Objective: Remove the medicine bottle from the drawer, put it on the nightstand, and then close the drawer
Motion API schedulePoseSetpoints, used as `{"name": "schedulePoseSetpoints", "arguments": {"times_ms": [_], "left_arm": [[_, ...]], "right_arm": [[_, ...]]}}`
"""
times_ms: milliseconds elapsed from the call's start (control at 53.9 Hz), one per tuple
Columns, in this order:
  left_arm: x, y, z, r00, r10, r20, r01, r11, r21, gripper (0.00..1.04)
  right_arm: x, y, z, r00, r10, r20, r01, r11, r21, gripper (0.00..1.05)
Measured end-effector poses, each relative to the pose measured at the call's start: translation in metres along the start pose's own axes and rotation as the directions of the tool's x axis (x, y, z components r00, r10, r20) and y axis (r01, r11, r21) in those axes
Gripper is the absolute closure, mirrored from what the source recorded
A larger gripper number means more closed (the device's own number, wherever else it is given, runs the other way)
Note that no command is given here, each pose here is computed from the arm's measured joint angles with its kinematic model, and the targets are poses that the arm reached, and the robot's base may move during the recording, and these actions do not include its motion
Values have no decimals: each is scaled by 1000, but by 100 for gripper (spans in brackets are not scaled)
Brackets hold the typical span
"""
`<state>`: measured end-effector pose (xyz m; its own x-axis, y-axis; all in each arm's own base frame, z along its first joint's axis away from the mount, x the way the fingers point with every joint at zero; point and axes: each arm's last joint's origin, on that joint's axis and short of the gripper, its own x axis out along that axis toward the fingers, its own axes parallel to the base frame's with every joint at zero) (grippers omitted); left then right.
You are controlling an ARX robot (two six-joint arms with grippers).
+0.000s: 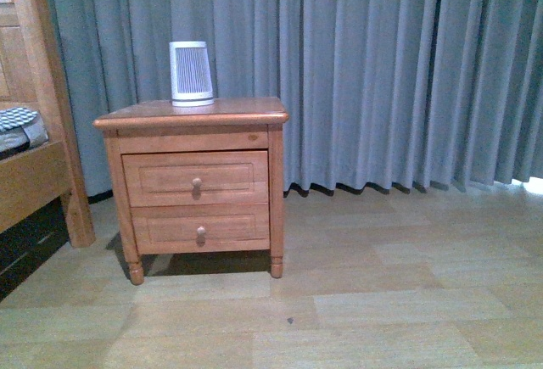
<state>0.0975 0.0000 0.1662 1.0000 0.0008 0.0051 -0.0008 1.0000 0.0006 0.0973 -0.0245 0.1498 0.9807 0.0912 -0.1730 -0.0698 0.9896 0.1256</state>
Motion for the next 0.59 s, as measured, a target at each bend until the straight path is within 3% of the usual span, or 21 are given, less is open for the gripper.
{"name": "schedulePoseSetpoints", "arguments": {"times_ms": [593], "left_arm": [[0,0,0,1000,0,0,0,1000,0,7]], "right_arm": [[0,0,0,1000,0,0,0,1000,0,7]]}}
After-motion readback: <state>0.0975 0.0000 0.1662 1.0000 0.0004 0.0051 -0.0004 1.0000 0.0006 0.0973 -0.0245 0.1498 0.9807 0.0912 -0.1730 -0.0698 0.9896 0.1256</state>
